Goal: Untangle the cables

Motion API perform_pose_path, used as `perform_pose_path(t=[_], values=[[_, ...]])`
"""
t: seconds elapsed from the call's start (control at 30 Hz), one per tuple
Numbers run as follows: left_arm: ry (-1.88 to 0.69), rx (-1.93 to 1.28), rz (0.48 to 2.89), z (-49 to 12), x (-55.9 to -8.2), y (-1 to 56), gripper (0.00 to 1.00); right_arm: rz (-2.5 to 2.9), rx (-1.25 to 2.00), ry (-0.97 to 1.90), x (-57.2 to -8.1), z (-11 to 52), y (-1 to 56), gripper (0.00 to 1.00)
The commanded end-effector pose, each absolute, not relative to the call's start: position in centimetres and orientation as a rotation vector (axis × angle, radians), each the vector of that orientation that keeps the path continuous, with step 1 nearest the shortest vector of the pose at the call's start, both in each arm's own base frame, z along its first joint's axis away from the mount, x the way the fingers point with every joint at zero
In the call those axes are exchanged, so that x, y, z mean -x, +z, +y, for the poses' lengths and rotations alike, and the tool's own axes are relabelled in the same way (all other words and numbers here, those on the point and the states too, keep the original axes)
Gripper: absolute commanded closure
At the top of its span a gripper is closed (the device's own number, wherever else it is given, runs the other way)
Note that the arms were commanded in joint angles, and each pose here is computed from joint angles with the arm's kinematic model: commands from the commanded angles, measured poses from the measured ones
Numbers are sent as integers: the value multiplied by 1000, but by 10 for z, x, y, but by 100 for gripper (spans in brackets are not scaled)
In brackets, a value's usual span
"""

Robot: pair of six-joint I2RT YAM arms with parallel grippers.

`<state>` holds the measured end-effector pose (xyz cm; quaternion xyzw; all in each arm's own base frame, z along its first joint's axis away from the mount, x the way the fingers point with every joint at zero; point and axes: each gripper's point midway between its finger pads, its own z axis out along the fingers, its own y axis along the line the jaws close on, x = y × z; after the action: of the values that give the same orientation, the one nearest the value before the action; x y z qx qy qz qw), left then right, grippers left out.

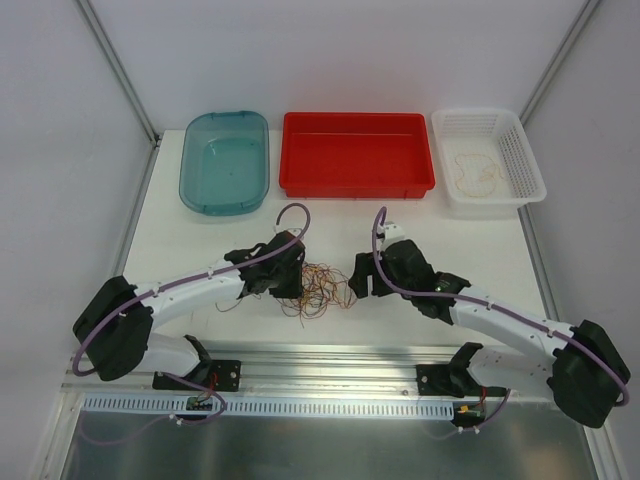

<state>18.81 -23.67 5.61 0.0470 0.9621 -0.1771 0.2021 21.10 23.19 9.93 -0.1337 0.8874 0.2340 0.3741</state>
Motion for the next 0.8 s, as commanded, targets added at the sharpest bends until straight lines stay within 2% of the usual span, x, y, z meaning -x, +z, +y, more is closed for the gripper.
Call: perform_pose_path(t=[0.0, 0.1, 0.2, 0.33, 0.77], values=[[-504, -98, 2646, -236, -189, 64, 89, 2247, 349, 667, -213, 245, 99, 23], [-517, -108, 2646, -238, -188, 66, 89, 2253, 439, 723, -205, 255, 95, 26], [-514, -112, 2648, -238, -188, 65, 89, 2267, 461, 718, -207, 258, 89, 33], [-525, -134, 2653, -239, -185, 65, 89, 2260, 518, 717, -209, 265, 88, 36], [-557, -204, 2635, -244, -184, 73, 89, 2156, 981, 628, -225, 288, 103, 30]])
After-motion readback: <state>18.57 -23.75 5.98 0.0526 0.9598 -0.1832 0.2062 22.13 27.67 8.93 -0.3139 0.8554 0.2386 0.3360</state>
